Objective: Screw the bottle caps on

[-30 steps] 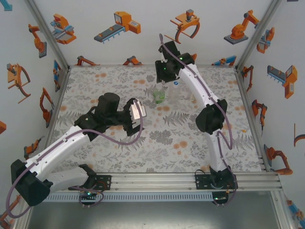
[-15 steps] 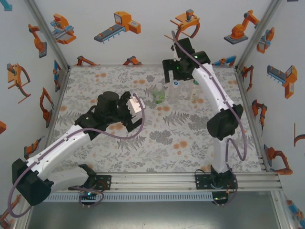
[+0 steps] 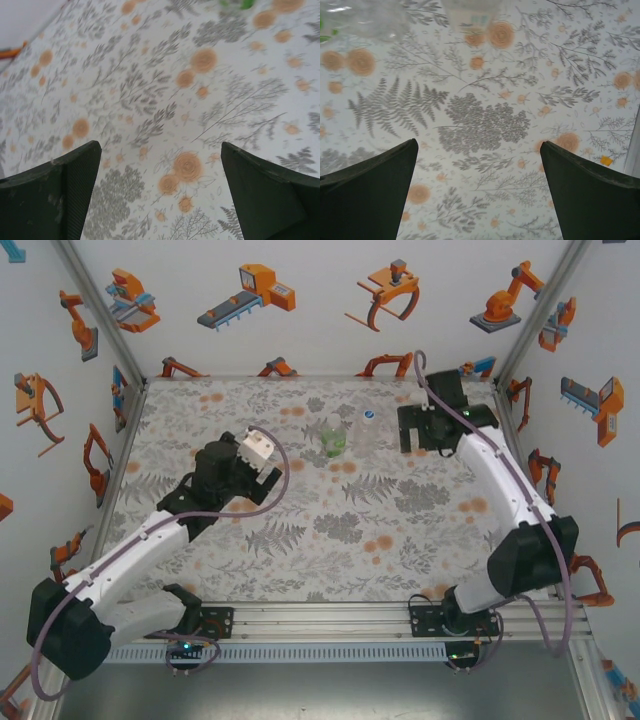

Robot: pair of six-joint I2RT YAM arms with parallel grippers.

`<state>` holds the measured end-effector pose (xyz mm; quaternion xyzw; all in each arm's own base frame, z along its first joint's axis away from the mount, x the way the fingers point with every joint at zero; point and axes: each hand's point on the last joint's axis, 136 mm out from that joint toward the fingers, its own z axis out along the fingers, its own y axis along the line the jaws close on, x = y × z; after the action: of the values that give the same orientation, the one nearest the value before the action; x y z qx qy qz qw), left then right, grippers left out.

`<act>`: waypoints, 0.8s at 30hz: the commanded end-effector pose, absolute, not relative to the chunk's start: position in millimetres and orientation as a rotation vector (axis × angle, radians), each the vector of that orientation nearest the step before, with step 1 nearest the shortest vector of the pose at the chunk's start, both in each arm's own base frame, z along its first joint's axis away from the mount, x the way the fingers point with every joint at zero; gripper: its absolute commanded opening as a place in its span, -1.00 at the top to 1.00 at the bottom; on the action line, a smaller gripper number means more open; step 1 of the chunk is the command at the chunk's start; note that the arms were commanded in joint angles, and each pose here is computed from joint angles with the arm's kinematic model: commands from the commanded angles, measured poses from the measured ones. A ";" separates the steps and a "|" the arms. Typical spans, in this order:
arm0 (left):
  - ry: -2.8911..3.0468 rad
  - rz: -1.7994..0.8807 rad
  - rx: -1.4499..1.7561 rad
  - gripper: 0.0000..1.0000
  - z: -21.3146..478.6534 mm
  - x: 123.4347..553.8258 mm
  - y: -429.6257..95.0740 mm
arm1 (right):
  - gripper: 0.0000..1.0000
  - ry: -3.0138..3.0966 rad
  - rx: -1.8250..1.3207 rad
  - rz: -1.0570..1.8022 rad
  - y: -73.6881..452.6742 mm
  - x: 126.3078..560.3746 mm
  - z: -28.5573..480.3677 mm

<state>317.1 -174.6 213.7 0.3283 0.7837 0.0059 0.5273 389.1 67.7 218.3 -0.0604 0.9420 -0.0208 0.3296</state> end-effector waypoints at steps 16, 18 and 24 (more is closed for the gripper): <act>1.825 0.163 0.245 -0.94 163.7 345.7 -53.0 | -0.99 2.026 0.036 -0.146 -17.4 387.6 117.6; 1.816 0.136 0.222 -0.94 159.0 348.7 -48.6 | -0.99 2.007 0.048 -0.140 -19.1 388.8 110.1; 1.795 0.073 0.169 -0.94 150.4 360.4 -37.3 | -0.99 1.964 0.101 -0.112 -25.5 394.8 102.9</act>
<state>350.8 -32.1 131.4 0.0875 0.8100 0.0700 0.5756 380.0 -22.5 79.7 0.0234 0.8683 -0.0633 0.4914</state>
